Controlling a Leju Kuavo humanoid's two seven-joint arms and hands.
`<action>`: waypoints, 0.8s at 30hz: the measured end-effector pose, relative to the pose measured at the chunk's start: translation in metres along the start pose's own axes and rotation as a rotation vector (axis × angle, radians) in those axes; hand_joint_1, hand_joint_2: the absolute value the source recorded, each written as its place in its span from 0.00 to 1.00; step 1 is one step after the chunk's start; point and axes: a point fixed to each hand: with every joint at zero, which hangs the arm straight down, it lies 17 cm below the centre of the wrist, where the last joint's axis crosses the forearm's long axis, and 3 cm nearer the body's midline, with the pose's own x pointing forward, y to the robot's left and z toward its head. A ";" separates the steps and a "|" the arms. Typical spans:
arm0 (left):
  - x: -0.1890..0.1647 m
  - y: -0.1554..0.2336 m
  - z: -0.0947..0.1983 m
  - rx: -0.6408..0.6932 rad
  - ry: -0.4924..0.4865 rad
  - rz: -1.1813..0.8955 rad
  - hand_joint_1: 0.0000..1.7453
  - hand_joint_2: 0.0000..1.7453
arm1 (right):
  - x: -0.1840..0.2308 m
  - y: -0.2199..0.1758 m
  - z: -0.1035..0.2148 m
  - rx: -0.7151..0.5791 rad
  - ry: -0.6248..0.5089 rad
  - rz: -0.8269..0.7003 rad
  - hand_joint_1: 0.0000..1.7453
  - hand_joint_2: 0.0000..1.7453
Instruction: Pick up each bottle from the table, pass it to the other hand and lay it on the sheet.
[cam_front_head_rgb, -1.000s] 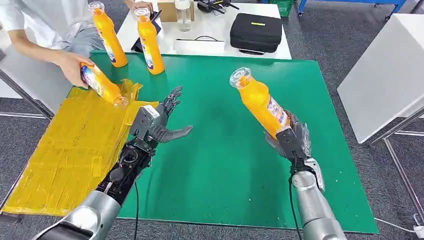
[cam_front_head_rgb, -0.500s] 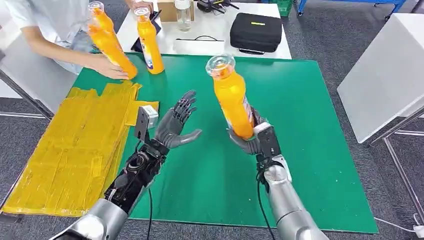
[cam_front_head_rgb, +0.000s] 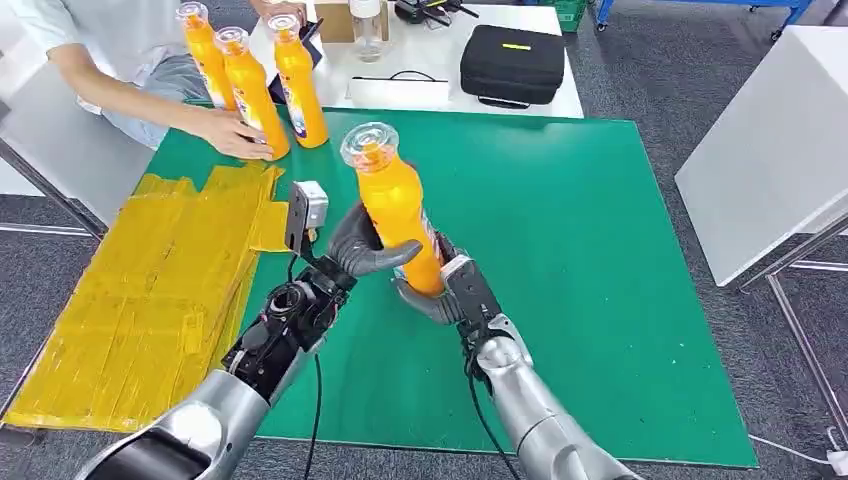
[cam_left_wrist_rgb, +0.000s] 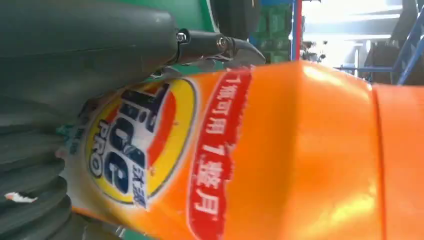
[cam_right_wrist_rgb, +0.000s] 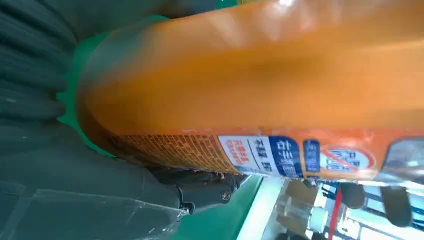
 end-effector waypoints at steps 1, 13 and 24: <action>0.000 0.001 0.000 0.005 0.000 0.003 0.00 1.00 | 0.000 0.001 -0.001 0.006 0.003 0.003 1.00 1.00; -0.008 0.004 0.002 0.034 0.027 0.022 0.00 1.00 | -0.012 0.018 0.001 0.066 0.052 0.038 1.00 1.00; -0.011 0.010 0.003 0.084 0.029 0.011 1.00 1.00 | -0.018 0.025 0.003 0.088 0.077 0.061 1.00 1.00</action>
